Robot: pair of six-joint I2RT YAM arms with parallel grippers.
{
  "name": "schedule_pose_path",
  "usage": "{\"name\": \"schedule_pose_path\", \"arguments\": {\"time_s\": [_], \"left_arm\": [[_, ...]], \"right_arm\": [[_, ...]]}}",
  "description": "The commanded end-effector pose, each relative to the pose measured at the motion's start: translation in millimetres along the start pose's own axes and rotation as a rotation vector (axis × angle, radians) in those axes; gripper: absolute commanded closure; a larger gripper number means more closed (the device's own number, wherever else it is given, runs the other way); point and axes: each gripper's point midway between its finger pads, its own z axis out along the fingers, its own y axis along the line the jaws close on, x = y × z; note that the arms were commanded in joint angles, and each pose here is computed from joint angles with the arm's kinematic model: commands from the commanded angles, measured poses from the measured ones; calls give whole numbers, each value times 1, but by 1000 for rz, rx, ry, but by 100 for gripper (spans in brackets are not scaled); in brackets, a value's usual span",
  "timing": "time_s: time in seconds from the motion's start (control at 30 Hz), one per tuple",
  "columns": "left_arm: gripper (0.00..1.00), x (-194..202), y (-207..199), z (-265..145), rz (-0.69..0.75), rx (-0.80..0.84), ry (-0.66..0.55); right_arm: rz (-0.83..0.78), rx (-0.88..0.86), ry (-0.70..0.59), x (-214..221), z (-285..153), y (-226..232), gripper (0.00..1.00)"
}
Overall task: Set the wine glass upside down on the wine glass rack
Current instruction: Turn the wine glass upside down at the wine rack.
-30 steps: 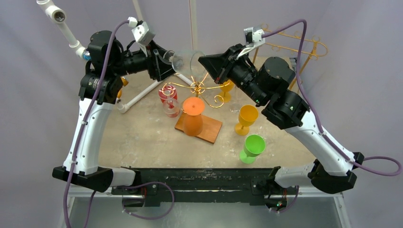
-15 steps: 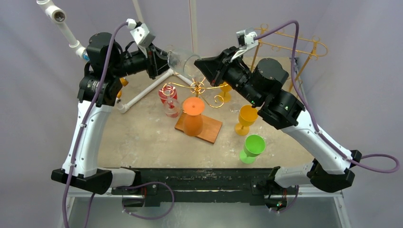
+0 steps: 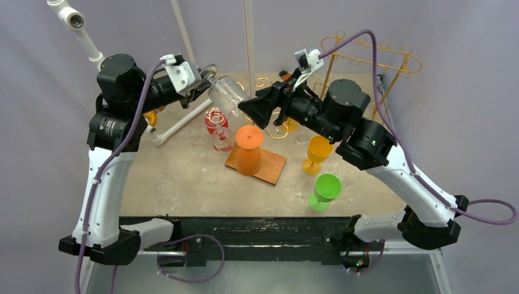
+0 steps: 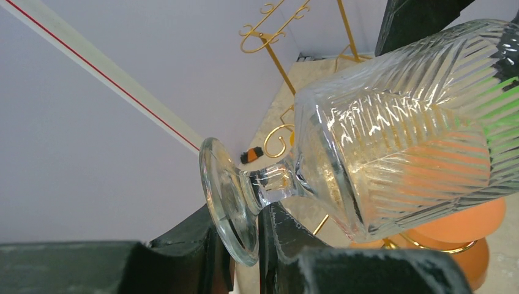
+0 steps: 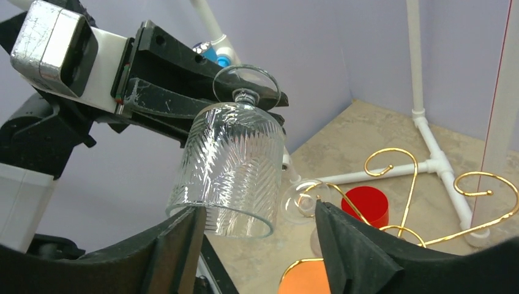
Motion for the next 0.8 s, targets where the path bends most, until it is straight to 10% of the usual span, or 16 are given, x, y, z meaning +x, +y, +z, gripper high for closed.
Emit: {"name": "schedule_pose_path", "arguments": {"time_s": [0.0, 0.17, 0.77], "left_arm": [[100, -9, 5, -1, 187, 4, -27], [100, -2, 15, 2, 192, -32, -11], [100, -10, 21, 3, 286, -64, -51]], "right_arm": [[7, -54, -69, -34, -19, 18, 21], [-33, -43, -21, -31, -30, 16, 1], [-93, -87, 238, 20, 29, 17, 1]]}}
